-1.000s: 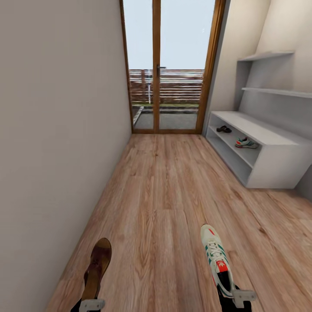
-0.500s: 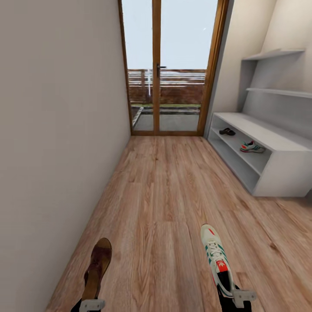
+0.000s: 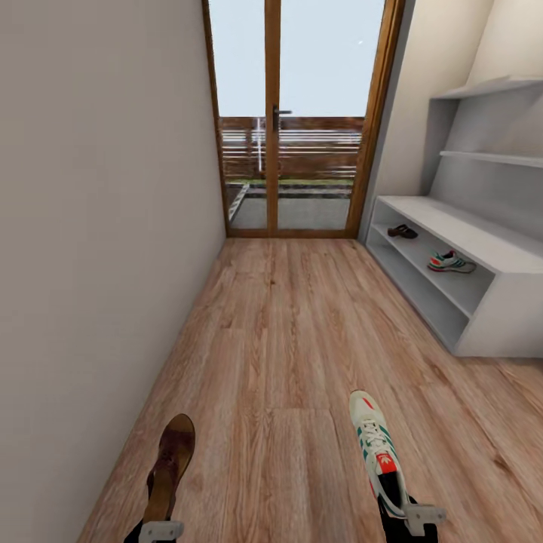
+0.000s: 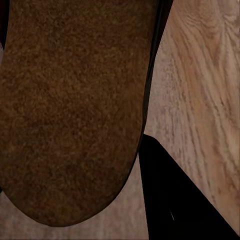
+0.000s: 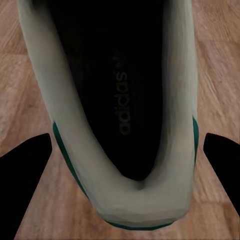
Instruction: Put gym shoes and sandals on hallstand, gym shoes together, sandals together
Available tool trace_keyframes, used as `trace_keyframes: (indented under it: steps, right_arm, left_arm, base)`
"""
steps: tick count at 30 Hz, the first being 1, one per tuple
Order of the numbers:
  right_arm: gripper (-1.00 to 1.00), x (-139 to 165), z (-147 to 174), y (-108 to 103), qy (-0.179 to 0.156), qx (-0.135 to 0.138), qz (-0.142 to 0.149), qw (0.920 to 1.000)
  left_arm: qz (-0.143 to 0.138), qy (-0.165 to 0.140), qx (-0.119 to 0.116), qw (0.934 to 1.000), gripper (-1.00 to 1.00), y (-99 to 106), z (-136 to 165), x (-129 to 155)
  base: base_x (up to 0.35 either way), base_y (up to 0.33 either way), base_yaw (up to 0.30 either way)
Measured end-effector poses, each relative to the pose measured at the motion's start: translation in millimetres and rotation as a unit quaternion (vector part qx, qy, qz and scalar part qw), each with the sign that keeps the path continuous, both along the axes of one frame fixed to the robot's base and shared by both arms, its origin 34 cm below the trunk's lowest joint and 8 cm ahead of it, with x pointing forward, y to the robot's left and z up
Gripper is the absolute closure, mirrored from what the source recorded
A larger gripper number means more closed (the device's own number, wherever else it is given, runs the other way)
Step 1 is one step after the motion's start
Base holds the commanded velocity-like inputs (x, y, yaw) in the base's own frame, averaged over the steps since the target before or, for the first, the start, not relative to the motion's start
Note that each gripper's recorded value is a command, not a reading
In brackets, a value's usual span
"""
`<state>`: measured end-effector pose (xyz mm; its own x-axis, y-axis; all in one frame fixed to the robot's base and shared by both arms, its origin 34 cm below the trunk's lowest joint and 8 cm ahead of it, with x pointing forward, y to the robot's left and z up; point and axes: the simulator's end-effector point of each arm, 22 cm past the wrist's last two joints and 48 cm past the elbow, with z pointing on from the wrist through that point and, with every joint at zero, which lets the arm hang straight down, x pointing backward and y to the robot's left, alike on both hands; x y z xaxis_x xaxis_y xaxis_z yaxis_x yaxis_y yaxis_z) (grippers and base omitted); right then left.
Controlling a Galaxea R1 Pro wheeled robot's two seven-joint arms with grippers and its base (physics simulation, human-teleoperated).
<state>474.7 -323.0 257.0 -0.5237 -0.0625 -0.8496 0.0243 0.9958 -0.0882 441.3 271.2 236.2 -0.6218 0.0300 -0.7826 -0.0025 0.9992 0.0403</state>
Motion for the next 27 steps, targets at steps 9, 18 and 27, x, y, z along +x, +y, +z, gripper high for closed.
trace_keyframes:
  steps: [9, 18, 27]
  right_arm:
    - [1.0, -0.1, -0.1, -0.1, 0.0, 0.0, 0.0, 1.0]
    - [1.0, -0.2, -0.1, -0.1, 0.0, 0.0, 0.0, 1.0]
    - [1.0, -0.2, -0.2, 0.2, 0.001, 0.0, 0.001, 1.0]
  left_arm:
    - [0.0, 0.0, 0.001, 1.0, 1.0, 1.0, 0.0, 0.0]
    - [0.0, 0.0, 0.001, 1.0, 1.0, 1.9, 0.0, 0.0]
    - [0.0, 0.0, 0.002, 1.0, 1.0, 2.1, 0.0, 0.0]
  base:
    - [0.34, 0.0, 0.0]
    - [0.34, 0.0, -0.156]
    - [0.34, 0.0, -0.086]
